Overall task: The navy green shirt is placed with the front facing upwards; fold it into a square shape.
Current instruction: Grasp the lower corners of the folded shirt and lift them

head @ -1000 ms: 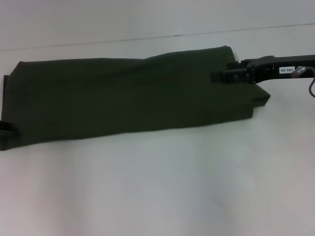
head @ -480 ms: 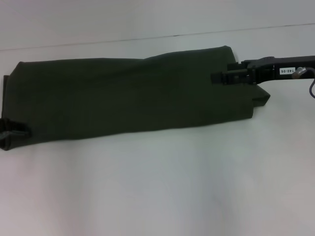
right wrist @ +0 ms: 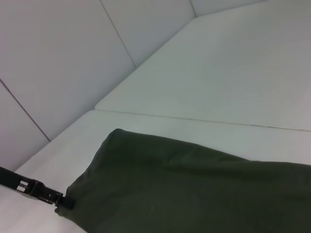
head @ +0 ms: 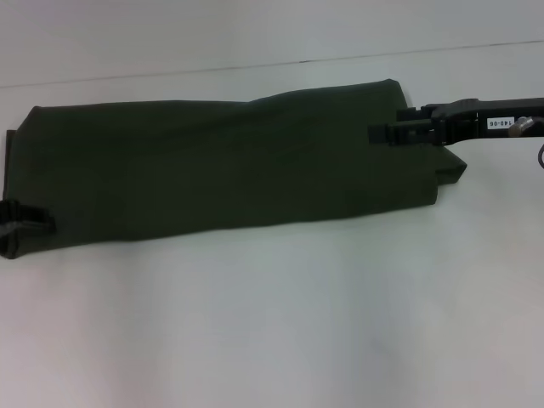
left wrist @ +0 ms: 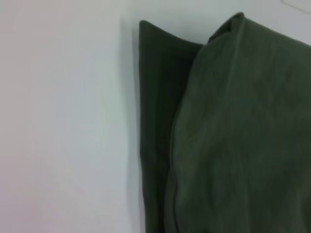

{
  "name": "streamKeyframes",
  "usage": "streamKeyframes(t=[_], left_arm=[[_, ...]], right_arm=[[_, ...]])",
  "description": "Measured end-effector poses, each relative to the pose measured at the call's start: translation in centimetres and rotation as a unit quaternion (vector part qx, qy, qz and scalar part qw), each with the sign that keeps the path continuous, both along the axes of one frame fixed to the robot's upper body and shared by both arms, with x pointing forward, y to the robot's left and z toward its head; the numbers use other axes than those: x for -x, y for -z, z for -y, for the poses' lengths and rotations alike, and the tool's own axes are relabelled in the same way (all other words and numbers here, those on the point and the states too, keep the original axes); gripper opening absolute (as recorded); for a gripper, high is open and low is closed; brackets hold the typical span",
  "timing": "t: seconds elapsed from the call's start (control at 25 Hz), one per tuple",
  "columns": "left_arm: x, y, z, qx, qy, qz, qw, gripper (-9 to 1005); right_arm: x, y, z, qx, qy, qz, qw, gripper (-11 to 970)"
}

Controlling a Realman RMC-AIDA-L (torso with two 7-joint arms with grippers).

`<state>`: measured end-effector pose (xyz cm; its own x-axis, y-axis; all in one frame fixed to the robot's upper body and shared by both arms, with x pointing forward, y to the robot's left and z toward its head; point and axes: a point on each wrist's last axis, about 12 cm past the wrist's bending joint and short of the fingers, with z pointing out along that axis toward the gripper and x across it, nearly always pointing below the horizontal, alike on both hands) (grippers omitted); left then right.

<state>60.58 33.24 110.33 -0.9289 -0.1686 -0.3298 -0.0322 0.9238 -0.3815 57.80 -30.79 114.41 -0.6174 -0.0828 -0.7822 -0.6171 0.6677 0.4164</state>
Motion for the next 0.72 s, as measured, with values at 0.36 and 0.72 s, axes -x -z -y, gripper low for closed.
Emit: streamKeyframes(t=[0.36,0.72], left_arm=[[0.0,-0.21,-0.69,-0.004,-0.014,0.004,1.0,729],[-0.05,0.21,-0.32,-0.001,-0.011,-0.003,1.0,715]], right_arm=[[-0.06,-0.05,-0.13,-0.002,0.0,0.0,1.0,898],[-0.17,-0.18,-0.21,-0.003,-0.001,0.002,1.0,899]])
